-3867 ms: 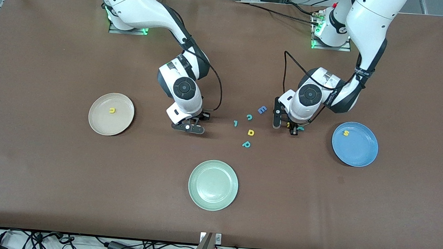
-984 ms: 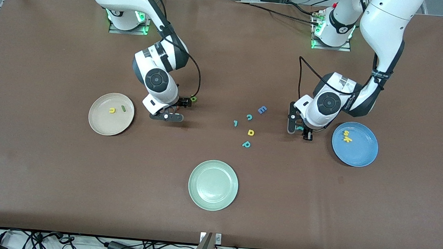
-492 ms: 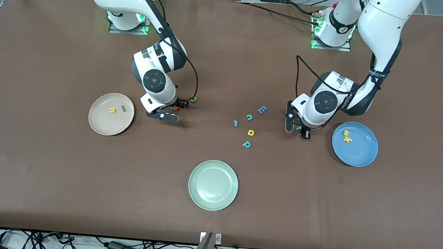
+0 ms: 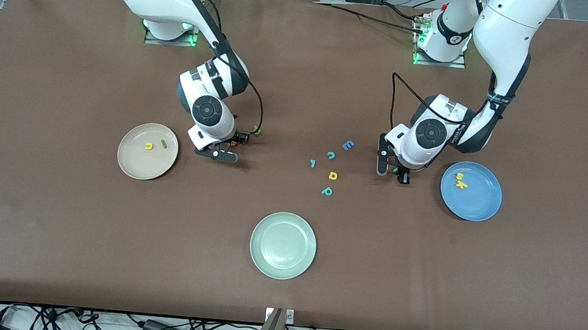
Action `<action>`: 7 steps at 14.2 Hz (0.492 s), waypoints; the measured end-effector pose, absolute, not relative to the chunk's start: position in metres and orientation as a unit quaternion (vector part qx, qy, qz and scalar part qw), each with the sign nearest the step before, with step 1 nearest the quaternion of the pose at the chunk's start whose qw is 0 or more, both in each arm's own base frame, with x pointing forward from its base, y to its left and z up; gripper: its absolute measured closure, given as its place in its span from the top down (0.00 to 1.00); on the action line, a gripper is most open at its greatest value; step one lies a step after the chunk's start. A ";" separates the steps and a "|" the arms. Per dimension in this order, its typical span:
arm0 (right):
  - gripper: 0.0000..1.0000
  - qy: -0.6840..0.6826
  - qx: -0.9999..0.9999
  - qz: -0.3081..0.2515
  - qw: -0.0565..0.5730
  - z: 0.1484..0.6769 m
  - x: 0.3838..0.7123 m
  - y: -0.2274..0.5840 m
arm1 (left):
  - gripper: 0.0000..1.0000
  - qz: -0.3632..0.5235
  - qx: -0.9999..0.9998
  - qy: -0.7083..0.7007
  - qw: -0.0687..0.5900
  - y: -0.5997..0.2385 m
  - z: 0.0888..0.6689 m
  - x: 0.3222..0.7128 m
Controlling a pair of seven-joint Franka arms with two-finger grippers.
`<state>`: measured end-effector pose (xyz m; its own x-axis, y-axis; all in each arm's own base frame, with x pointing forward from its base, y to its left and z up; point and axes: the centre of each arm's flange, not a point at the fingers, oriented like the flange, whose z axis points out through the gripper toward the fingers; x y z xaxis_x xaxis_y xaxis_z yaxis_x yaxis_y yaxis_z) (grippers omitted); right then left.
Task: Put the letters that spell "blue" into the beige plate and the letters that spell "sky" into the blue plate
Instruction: 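Grasp the orange a with the right gripper while the left grasps cyan y, then drop the orange a onto the beige plate with the right gripper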
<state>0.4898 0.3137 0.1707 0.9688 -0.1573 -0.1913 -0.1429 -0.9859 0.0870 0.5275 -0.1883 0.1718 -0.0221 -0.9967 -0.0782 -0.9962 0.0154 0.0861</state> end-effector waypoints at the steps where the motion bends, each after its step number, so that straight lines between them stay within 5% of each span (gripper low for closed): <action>1: 0.73 -0.076 0.991 -0.100 0.037 0.169 0.489 0.314 | 0.26 -0.056 0.699 -0.713 0.002 -0.189 0.172 0.528; 4: 0.60 -0.077 0.992 -0.098 0.033 0.170 0.490 0.315 | 0.24 -0.056 0.699 -0.713 0.002 -0.189 0.173 0.528; 7: 0.26 -0.078 0.992 -0.095 0.030 0.175 0.492 0.316 | 0.21 -0.069 0.700 -0.711 0.001 -0.187 0.180 0.531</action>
